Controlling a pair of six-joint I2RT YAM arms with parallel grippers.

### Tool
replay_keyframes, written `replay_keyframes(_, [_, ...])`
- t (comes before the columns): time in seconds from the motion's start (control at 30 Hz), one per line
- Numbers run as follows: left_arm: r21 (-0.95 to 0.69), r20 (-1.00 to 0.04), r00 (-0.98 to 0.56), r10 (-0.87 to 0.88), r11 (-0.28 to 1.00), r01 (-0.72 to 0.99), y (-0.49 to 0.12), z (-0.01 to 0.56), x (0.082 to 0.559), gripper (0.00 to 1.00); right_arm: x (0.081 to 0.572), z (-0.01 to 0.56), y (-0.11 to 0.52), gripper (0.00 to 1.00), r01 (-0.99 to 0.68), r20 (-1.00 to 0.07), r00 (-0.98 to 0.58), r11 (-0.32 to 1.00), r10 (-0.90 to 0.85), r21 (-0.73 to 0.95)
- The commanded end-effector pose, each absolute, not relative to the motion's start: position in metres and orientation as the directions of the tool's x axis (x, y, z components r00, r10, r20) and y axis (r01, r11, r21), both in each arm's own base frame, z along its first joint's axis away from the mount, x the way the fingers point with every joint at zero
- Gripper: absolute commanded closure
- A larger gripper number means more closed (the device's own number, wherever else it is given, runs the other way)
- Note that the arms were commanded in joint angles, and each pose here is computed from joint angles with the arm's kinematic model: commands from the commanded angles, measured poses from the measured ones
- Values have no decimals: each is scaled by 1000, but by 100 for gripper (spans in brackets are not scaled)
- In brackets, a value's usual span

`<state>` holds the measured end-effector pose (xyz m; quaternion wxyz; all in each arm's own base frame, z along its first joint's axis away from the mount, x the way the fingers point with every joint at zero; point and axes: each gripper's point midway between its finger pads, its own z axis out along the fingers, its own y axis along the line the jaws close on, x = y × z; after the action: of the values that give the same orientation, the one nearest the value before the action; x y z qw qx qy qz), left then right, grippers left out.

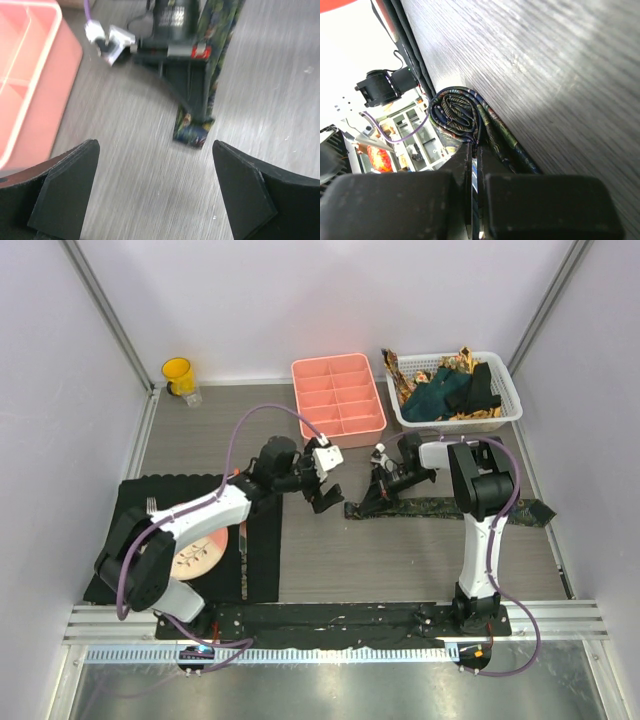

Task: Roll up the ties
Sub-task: Roll the tie at the center of the board.

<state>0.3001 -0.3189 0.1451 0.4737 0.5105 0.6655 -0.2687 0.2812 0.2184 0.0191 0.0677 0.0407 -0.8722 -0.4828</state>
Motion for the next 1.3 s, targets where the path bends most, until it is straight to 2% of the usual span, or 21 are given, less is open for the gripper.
replay_keyframes(0.0, [48, -906, -52, 421, 224, 973, -336, 155, 289, 0, 279, -32, 192, 99, -78, 67, -981, 688, -182, 722])
replay_keyframes(0.03, [-4, -893, -67, 444, 142, 990, -342, 135, 280, 0, 280, -31, 192, 99, -76, 72, -980, 689, -183, 721])
replay_keyframes(0.2, [-19, -908, -27, 419, 24, 1000, -363, 111, 276, 10, 283, -32, 192, 99, -97, 71, -974, 678, -216, 729])
replay_keyframes(0.43, [-6, -850, -25, 526, 37, 999, -377, 67, 287, 15, 285, -27, 194, 99, -91, 73, -973, 658, -217, 748])
replay_keyframes(0.7, [-55, -757, -109, 645, 104, 993, -385, 28, 294, 23, 278, -22, 195, 99, -91, 75, -971, 637, -228, 765])
replay_keyframes(0.8, [-64, -726, -106, 679, 87, 994, -382, 18, 287, 37, 278, -20, 196, 99, -91, 71, -971, 630, -227, 771])
replay_keyframes(0.83, [-57, -717, -94, 690, 75, 996, -380, 14, 284, 47, 278, -17, 198, 99, -91, 68, -972, 623, -227, 777])
replay_keyframes(0.97, [-67, -667, -89, 740, 59, 996, -361, -2, 272, 66, 283, 2, 200, 99, -105, 35, -975, 595, -219, 797])
replay_keyframes(1.03, [-71, -651, -76, 755, 39, 997, -353, -5, 264, 73, 286, 19, 199, 91, -95, 30, -979, 574, -203, 813])
replay_keyframes(1.1, [-86, -636, -79, 768, 31, 996, -345, -12, 255, 75, 288, 36, 190, 81, -60, 38, -986, 556, -163, 829])
replay_keyframes(1.27, [-102, -620, -96, 779, 41, 994, -334, -18, 246, 76, 283, 40, 161, 76, -10, 79, -989, 596, -124, 803])
